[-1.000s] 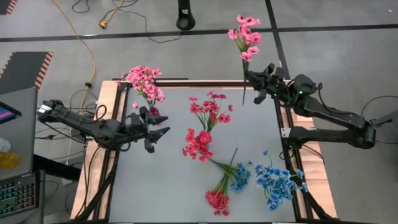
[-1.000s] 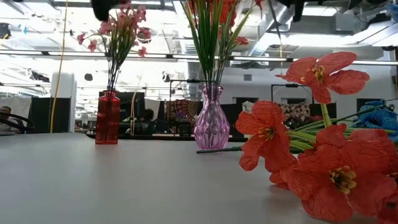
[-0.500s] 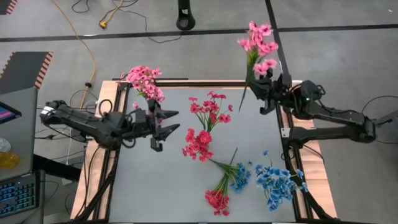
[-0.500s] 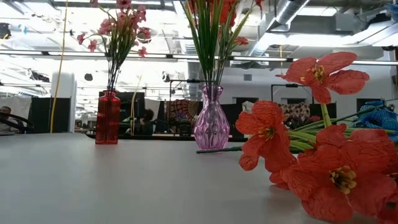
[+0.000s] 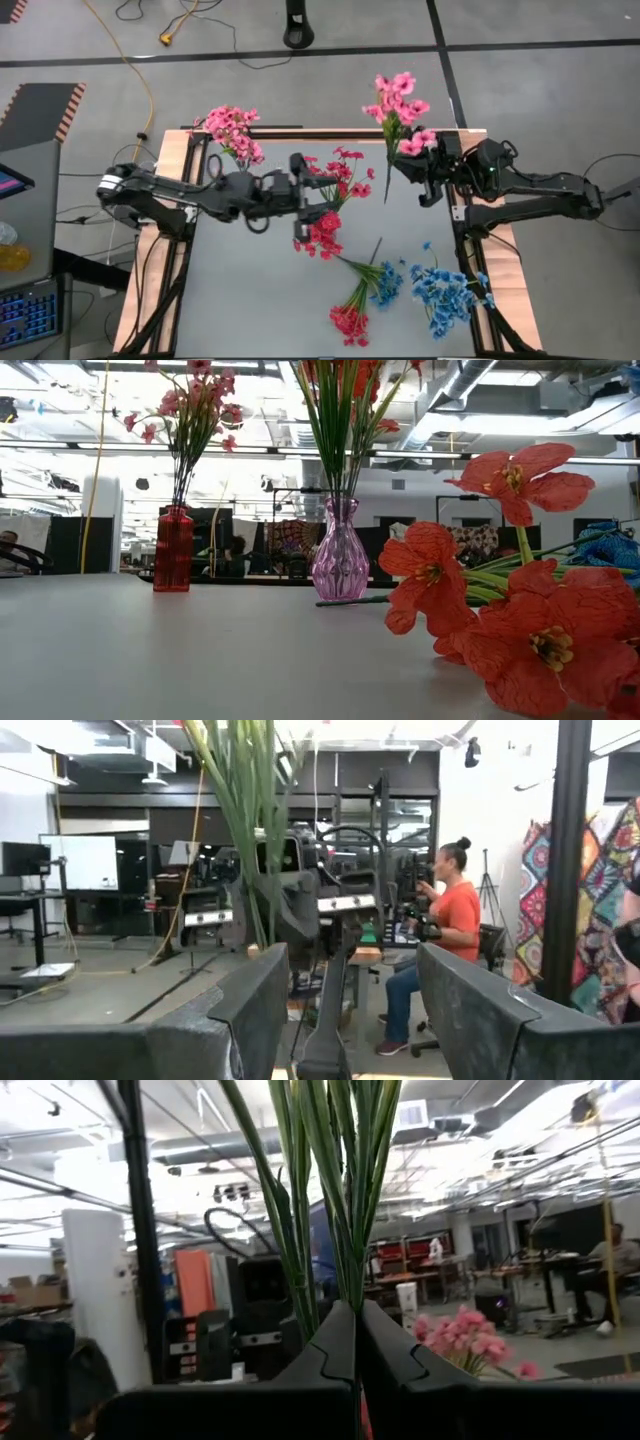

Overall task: Sort flowers into vase by color
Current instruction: Put the pink flowers into the red vase

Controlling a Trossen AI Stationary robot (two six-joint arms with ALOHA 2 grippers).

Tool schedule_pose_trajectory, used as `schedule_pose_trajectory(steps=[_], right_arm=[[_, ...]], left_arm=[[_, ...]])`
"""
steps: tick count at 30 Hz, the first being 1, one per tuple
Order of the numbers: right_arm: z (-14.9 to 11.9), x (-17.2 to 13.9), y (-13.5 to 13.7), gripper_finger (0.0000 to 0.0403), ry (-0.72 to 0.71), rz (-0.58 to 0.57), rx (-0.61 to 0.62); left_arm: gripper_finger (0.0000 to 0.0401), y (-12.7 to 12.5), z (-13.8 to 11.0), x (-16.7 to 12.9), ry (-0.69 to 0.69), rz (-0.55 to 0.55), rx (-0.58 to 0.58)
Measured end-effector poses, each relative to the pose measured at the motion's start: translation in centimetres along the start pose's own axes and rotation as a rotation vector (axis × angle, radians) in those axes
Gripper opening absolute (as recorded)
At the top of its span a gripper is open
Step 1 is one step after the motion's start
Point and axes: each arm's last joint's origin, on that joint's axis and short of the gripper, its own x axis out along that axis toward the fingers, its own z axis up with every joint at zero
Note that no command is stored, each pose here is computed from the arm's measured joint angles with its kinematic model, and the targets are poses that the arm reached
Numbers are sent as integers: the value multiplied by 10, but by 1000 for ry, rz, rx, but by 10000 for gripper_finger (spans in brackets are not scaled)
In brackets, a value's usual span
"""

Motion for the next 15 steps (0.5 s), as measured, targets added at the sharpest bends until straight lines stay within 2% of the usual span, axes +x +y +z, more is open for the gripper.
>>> schedule_pose_trajectory(steps=[8, 15], right_arm=[[-6, 1, 7, 29, 51, 34, 19], [-10, 1, 12, 29, 86, 56, 31]], left_arm=[[208, 6, -2, 45, 25, 44, 17], [208, 12, -6, 68, 14, 59, 22]])
